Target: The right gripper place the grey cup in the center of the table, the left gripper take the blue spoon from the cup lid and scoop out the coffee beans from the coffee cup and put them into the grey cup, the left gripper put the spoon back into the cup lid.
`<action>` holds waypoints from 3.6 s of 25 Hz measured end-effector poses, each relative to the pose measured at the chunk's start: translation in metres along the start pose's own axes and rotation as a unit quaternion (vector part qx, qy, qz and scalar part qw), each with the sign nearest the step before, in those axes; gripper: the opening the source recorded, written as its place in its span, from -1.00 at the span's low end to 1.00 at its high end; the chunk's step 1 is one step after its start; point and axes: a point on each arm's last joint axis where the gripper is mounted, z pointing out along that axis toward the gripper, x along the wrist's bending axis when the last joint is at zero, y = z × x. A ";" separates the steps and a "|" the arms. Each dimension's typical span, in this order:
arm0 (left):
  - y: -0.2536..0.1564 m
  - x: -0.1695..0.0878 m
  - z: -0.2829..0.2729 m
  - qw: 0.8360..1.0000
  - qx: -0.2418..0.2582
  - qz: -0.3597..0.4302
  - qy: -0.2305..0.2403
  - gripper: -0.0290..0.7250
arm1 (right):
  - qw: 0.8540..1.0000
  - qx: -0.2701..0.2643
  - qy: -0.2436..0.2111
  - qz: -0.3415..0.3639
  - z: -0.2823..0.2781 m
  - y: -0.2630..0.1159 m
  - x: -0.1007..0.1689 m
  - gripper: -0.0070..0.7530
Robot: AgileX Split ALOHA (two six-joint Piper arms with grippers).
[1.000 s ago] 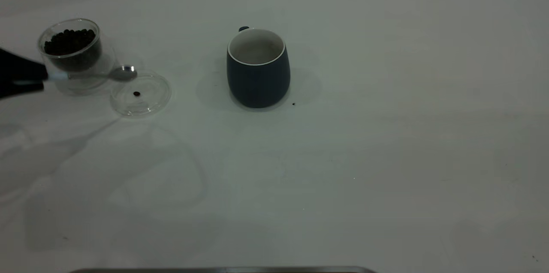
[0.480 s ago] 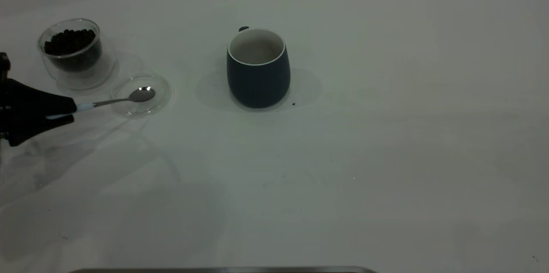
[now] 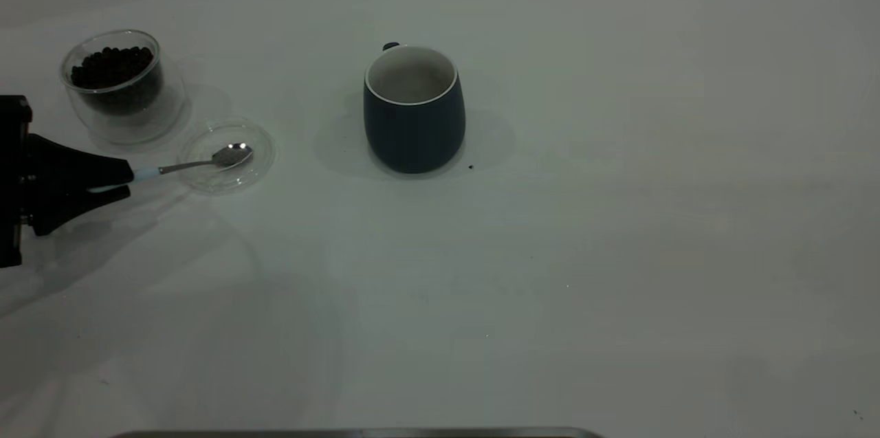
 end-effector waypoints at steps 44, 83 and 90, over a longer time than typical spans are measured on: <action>0.036 -0.065 -0.044 0.986 0.010 0.137 0.099 0.63 | 1.000 0.000 0.000 0.000 0.000 0.000 0.000 0.23; -0.212 -0.279 -0.242 0.828 -0.027 0.511 0.231 0.63 | 1.000 0.000 0.000 0.000 0.000 0.000 0.000 0.23; -0.216 -0.239 -0.259 0.838 -0.108 0.413 0.340 0.63 | 1.000 0.000 0.000 0.000 0.000 0.000 0.000 0.23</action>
